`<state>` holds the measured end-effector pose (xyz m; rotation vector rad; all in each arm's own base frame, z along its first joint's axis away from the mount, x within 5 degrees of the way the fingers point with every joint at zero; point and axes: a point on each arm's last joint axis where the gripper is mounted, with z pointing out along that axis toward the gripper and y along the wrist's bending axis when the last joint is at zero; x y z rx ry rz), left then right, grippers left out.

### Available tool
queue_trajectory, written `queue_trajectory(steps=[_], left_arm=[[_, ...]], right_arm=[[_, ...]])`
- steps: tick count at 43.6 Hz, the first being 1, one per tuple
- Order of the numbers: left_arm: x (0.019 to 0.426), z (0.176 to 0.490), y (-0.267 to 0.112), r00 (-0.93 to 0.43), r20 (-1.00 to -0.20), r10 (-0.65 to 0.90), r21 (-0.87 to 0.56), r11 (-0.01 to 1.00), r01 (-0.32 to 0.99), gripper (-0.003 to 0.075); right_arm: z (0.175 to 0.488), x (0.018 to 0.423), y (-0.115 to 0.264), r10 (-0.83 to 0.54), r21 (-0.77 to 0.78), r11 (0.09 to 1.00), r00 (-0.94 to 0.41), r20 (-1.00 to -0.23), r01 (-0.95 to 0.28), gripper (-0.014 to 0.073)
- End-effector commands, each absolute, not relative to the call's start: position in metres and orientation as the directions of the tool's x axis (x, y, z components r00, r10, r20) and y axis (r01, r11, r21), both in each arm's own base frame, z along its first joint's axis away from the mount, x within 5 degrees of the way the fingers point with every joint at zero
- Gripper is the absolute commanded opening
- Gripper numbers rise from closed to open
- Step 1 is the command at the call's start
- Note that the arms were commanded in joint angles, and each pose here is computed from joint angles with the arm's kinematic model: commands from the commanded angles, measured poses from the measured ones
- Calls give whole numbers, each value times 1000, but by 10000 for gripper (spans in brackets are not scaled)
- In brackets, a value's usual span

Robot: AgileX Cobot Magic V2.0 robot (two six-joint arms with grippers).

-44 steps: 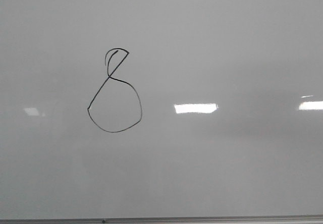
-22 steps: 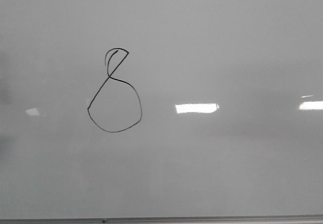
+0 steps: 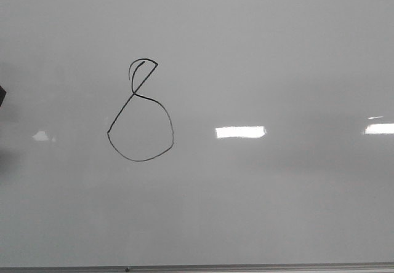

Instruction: Write number 8 on whiteboard

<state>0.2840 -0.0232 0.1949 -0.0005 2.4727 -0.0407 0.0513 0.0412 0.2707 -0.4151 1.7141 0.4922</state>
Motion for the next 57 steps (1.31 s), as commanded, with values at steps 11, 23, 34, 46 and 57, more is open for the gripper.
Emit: queue_trajectory(steps=[11, 23, 34, 46, 57], left_arm=[[271, 227, -23, -711, -702, -26, -45, 999, 8, 494], [197, 263, -16, -549, -834, -46, -69, 997, 21, 492], [121, 290, -16, -325, -943, -66, -100, 991, 87, 343], [60, 294, -6, -165, -982, -93, -111, 988, 104, -2], [39, 299, -3, -59, -992, -108, -114, 987, 114, -21]], right_arm=[[284, 53, 39, 43, 110, 859, -143, -989, -500, -71], [284, 53, 39, 45, 110, 860, -140, -989, -497, -71], [284, 53, 39, 45, 110, 860, -141, -989, -498, -71], [284, 53, 39, 44, 110, 860, -141, -989, -498, -71], [284, 53, 39, 44, 110, 859, -143, -989, -499, -71]])
